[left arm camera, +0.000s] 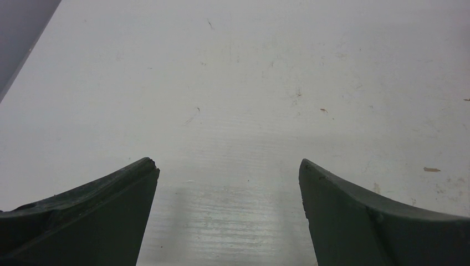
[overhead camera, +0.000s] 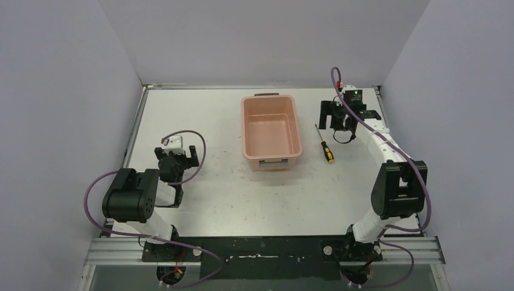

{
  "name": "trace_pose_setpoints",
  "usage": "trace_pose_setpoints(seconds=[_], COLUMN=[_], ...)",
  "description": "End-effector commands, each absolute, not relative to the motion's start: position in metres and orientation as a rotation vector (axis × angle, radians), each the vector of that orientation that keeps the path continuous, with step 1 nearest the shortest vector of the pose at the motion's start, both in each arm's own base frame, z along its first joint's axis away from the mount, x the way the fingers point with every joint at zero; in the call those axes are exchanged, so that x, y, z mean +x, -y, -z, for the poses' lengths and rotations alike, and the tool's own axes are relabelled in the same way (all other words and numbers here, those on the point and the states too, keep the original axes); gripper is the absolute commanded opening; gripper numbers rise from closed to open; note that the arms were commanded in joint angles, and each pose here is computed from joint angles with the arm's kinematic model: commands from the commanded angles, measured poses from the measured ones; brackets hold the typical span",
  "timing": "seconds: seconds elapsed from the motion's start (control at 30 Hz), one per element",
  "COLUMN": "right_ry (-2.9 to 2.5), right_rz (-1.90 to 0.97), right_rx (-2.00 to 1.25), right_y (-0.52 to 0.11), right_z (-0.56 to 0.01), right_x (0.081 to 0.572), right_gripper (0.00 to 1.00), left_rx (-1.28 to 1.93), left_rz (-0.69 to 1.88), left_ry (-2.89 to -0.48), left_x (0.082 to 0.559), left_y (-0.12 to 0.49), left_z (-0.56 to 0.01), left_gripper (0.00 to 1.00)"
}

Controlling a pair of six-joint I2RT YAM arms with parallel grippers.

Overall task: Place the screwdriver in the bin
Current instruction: Pick up the screwdriver from the center of the board.

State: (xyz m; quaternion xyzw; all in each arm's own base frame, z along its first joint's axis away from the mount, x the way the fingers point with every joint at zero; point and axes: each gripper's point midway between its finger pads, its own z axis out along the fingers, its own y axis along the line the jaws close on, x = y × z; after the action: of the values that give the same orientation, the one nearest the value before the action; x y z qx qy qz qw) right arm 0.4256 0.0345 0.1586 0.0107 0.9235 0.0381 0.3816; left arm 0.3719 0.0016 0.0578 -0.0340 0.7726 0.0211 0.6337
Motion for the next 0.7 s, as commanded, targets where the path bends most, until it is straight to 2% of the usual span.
trace_pose_setpoints(seconds=[0.0, 0.2, 0.4, 0.5, 0.6, 0.67], right_ry=[-2.457, -2.578, -2.630, -2.648, -2.654, -2.661], right_rz=[-0.105, -0.090, -0.067, -0.058, -0.054, -0.051], right_rx=[0.017, 0.031, 0.040, 0.044, 0.047, 0.045], right_y=[-0.036, -0.034, -0.032, -0.031, -0.030, -0.030], right_z=[-0.113, -0.064, -0.039, -0.031, -0.028, -0.025], right_x=[0.422, 0.415, 0.411, 0.410, 0.410, 0.409], right_gripper=[1.00, 1.00, 0.99, 0.88, 0.70, 0.68], left_rx=[-0.067, -0.067, -0.067, -0.066, -0.066, -0.067], left_rz=[-0.044, -0.044, -0.044, -0.044, -0.044, -0.044], left_ry=[-1.713, -1.713, -1.714, -1.712, -1.712, -1.712], left_x=[0.381, 0.381, 0.381, 0.381, 0.381, 0.381], left_y=[0.000, 0.000, 0.000, 0.000, 0.000, 0.000], left_z=[-0.073, -0.073, -0.073, -0.074, -0.074, -0.074], left_gripper=[0.97, 0.97, 0.97, 0.97, 0.97, 0.97])
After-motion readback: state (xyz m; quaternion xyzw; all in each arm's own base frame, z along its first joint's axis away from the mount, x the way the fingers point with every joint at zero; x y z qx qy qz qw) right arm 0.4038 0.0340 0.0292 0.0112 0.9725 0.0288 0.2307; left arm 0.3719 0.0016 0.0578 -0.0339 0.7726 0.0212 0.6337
